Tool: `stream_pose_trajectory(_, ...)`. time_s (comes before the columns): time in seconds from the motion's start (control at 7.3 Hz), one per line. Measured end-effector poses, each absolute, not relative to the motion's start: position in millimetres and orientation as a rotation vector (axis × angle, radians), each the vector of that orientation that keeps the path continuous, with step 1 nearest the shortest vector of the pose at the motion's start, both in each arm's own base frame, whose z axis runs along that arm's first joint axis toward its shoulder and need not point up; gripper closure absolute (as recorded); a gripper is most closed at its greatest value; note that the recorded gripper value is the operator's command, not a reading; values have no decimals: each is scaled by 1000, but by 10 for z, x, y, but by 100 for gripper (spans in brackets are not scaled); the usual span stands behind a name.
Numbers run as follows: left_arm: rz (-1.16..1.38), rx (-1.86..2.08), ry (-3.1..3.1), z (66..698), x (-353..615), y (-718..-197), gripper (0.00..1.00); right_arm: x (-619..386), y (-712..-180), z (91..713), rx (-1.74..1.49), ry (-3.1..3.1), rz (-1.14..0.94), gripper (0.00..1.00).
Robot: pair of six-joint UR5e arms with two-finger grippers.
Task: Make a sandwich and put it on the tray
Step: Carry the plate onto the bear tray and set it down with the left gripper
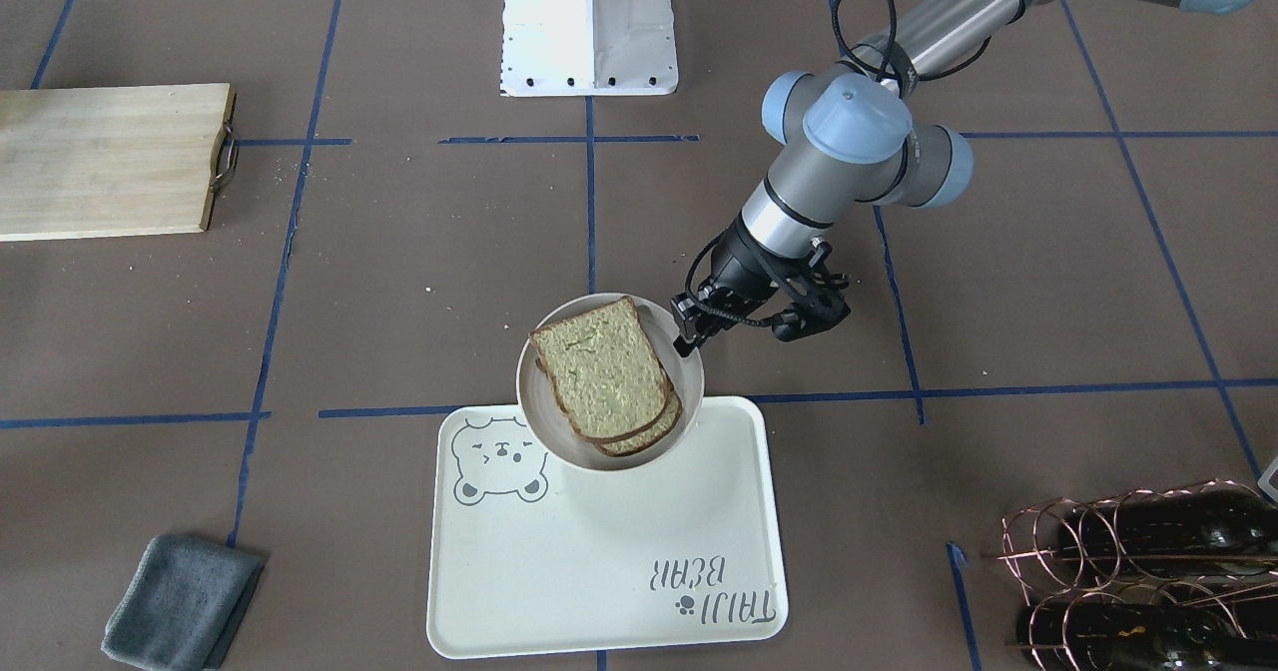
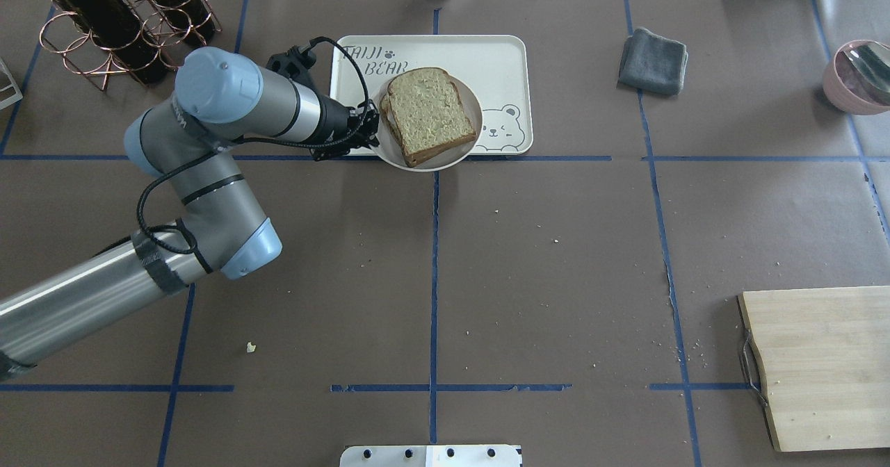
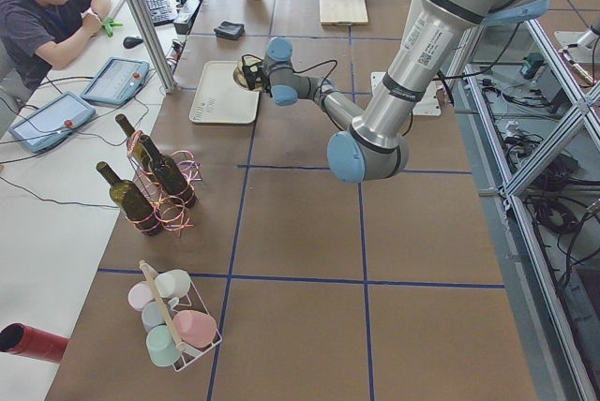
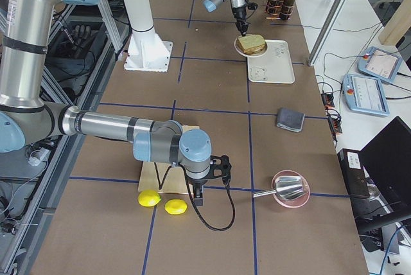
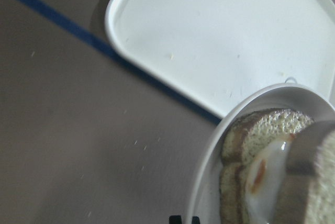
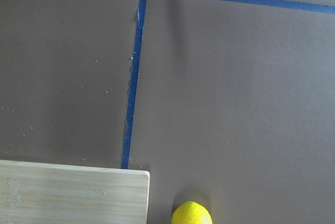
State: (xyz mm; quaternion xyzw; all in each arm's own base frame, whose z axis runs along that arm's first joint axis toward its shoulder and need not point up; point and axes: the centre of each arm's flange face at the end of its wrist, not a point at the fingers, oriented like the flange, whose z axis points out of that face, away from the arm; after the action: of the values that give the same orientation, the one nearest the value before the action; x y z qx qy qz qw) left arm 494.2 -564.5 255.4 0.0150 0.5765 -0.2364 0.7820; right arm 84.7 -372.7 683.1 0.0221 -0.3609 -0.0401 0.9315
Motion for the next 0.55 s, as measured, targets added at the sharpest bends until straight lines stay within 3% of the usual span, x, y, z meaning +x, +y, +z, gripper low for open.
stream_pose_trajectory(0.55,-499,68,1178,2608,5262,-6578,100,900,-3736,6881,43,-735,-67,0)
